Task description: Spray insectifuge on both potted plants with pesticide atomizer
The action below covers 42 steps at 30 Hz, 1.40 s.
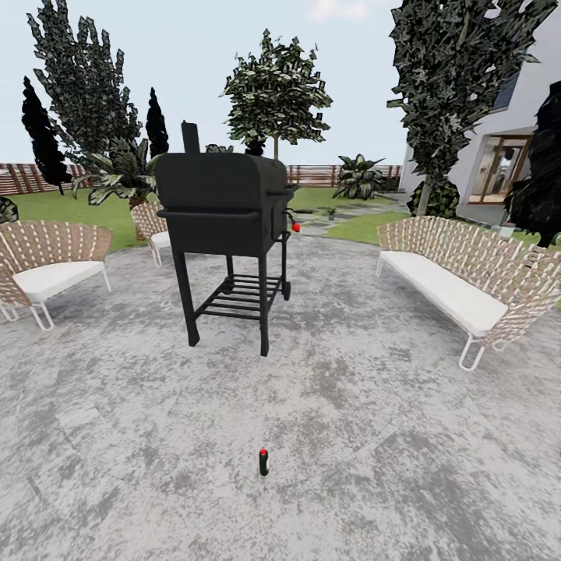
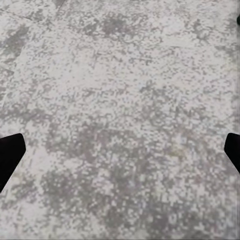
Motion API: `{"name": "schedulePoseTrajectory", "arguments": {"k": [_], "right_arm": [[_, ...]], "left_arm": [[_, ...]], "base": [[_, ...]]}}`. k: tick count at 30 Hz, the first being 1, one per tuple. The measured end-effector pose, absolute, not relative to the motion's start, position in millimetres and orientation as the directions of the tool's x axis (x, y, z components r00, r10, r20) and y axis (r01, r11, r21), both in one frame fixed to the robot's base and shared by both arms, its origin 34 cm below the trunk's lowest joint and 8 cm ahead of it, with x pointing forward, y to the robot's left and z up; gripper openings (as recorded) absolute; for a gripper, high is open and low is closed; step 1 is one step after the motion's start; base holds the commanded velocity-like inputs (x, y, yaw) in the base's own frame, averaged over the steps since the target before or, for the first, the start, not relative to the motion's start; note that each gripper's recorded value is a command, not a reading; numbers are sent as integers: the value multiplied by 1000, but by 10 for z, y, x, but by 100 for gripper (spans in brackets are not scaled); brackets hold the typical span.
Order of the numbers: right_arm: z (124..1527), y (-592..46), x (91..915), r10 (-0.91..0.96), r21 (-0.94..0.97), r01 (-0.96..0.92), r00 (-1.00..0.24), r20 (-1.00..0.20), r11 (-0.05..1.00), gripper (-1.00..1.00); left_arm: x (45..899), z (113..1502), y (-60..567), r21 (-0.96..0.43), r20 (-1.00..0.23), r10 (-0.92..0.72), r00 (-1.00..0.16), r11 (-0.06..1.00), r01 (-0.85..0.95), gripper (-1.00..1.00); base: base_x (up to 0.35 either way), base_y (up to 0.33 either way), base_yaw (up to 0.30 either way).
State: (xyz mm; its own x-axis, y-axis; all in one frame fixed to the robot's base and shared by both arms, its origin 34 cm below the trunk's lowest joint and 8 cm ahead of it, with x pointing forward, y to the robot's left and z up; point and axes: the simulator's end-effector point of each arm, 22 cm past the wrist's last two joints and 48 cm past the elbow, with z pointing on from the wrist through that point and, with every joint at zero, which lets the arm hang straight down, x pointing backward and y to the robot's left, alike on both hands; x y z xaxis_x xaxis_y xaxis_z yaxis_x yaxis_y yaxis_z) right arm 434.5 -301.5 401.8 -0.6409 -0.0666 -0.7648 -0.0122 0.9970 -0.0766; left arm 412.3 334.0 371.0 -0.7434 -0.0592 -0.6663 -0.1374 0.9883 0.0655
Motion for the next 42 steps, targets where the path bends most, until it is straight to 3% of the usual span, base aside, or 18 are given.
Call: {"name": "schedulePoseTrajectory", "arguments": {"k": [11, 22, 29, 42], "right_arm": [[4077, -3040, 4424, -59, -77, 2, -626, -778, 997, 100], [5064, -3013, 5687, -72, -82, 8, -402, -913, 997, 100], [5446, -3093, 6422, -67, -84, 22, -415, -907, 996, 100], [5476, -3080, 6498, -67, -84, 20, -426, -902, 996, 100]], "left_arm": [[4236, 3749, 3313, 59, -676, -62, -734, 989, -138, 100], [5643, 4401, 3249, 34, -793, -42, -608, 993, -114, 100], [5896, 4508, 3229, 30, -785, -46, -617, 993, -111, 100], [5897, 4525, 3266, 36, -789, -44, -613, 992, -117, 100]], "base": [[0, -1, 0], [0, 0, 0], [0, 0, 0], [136, -124, 0]]}}
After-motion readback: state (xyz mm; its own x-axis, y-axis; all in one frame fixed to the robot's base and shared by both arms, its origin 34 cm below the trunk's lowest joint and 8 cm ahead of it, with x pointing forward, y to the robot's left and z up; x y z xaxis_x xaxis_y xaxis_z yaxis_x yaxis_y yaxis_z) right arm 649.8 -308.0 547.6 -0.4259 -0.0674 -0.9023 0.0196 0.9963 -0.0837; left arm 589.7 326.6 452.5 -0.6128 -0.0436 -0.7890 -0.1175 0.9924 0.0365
